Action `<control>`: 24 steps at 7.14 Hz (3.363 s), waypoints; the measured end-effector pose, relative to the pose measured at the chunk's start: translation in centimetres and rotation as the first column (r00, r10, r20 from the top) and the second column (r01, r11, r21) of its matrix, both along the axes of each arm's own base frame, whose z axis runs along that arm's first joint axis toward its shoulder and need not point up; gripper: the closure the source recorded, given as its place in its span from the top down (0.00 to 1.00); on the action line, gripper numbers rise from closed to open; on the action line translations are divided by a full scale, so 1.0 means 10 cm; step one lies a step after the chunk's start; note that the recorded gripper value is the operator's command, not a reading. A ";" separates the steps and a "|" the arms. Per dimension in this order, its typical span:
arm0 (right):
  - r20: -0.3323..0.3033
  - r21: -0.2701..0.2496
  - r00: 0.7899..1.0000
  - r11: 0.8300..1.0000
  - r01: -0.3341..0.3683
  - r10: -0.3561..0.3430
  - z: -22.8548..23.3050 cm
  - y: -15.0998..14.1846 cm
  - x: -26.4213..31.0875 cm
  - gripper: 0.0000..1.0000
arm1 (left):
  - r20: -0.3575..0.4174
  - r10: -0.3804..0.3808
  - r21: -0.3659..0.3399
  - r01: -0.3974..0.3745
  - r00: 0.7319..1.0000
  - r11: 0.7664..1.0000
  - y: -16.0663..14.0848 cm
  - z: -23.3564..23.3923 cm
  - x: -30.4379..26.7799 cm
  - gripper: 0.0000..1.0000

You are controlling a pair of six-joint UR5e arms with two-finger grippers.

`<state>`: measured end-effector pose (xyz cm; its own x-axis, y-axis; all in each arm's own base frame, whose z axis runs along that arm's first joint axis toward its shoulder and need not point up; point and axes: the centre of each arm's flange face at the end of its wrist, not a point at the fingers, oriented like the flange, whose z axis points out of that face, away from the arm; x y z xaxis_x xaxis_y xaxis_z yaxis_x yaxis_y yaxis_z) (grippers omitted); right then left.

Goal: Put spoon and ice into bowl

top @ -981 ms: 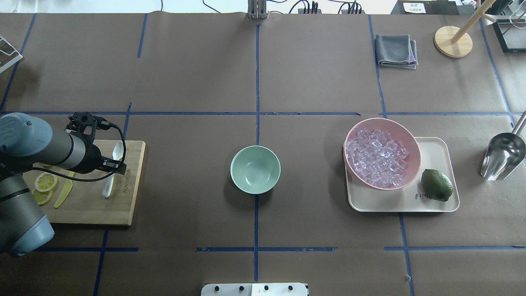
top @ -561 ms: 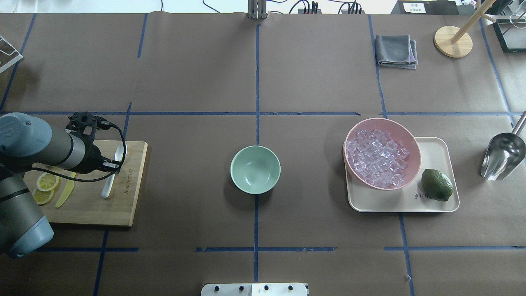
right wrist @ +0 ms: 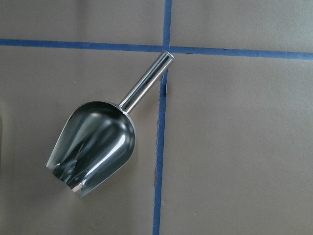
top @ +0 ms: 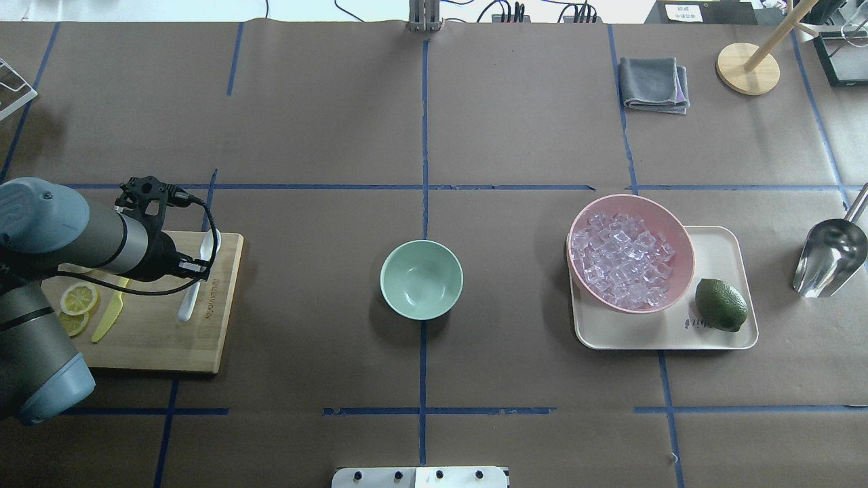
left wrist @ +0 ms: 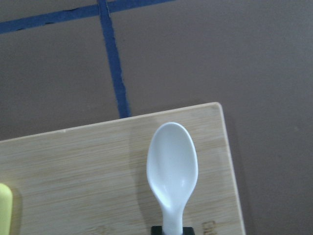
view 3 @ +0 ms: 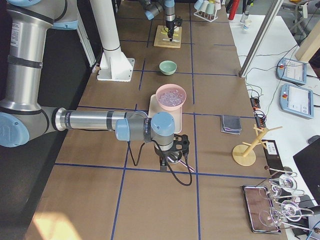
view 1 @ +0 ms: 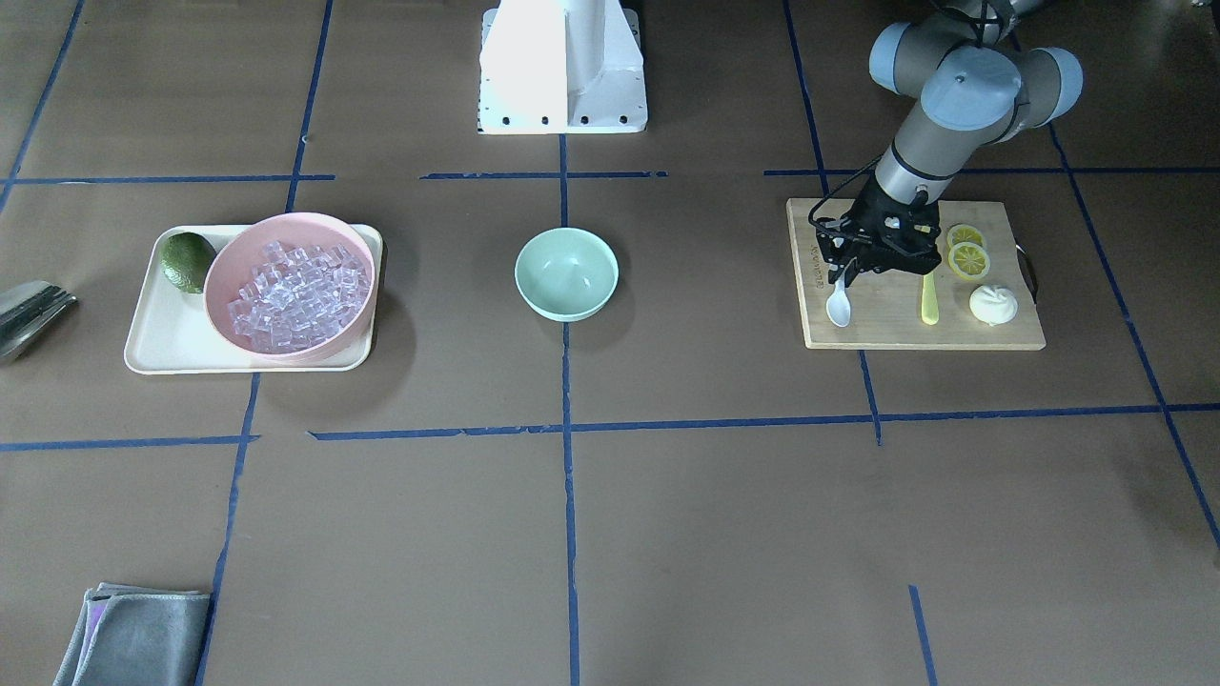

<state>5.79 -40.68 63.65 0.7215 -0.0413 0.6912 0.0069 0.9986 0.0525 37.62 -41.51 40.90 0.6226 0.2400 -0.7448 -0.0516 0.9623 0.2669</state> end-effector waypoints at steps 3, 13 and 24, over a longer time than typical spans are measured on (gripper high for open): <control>0.000 -0.002 1.000 1.000 0.000 0.000 0.01 0.00 0.00 1.00 | -0.065 0.070 0.062 -0.066 0.995 0.996 -0.02 -1.19 0.65 0.00; 0.001 -0.006 1.000 1.000 0.000 0.000 0.02 0.00 0.00 1.00 | -0.125 0.160 0.037 -0.157 0.979 0.987 0.20 -2.28 1.87 0.99; 0.008 -0.002 1.000 1.000 0.015 -0.015 -0.01 -0.03 -0.08 1.00 | 0.194 0.125 0.006 -0.129 0.973 0.992 -0.65 0.26 -2.58 1.00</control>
<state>4.98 -40.95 63.54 0.7156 -0.0506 0.6967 0.0214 0.9985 0.0505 11.81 -48.03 43.49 0.7177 0.3392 -0.6081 -0.2257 0.9395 0.2577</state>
